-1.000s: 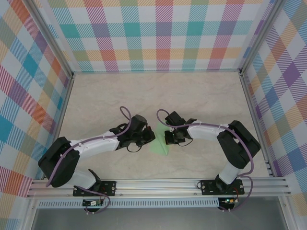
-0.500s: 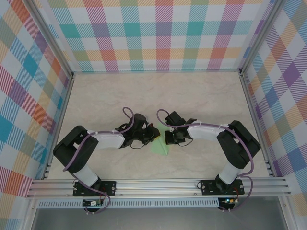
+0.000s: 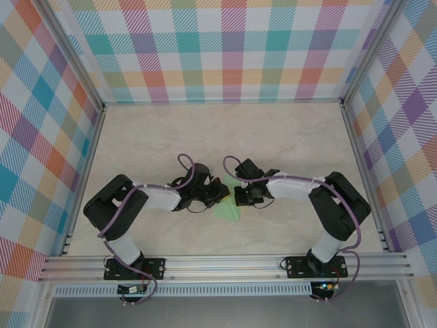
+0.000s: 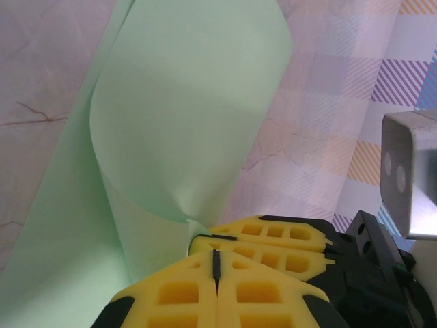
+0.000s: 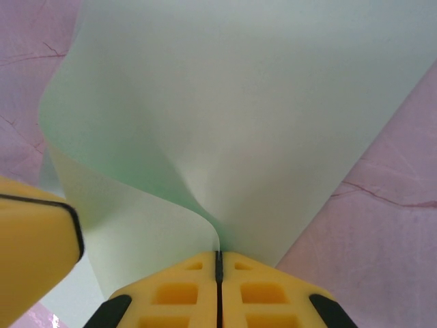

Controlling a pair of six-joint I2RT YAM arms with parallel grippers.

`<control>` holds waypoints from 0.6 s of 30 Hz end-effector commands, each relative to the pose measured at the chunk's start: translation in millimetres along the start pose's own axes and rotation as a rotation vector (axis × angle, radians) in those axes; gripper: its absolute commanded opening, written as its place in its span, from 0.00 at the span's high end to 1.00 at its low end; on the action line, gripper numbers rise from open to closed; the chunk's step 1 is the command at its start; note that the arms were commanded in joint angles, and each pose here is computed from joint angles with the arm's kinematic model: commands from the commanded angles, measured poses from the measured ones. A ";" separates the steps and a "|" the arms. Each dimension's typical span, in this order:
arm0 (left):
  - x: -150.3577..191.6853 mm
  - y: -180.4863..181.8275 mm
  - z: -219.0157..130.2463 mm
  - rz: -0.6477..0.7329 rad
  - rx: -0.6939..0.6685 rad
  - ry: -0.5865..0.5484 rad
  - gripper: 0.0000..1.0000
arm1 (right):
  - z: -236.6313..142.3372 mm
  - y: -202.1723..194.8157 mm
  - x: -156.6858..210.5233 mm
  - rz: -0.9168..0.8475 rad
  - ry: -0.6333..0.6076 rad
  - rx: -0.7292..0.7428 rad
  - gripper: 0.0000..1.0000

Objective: Fold a paper plane with a square sheet of paper (pick it up from the middle)
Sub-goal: Fold the triangle a second time at the center of the table.

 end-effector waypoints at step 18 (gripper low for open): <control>6.1 40.3 16.7 -0.008 -0.126 0.011 1.00 | 7.9 -7.2 3.2 0.027 0.029 0.030 0.88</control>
Point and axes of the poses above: each hand's point on the last joint's axis, 136 mm out from that joint toward the fingers, its own z axis out along the fingers, its own y axis along the line the jaws close on, x = y × z, the point moved 5 cm from there along -z, back along the fingers, and after that the axes turned 2 degrees about -z, right-handed, at the moved point
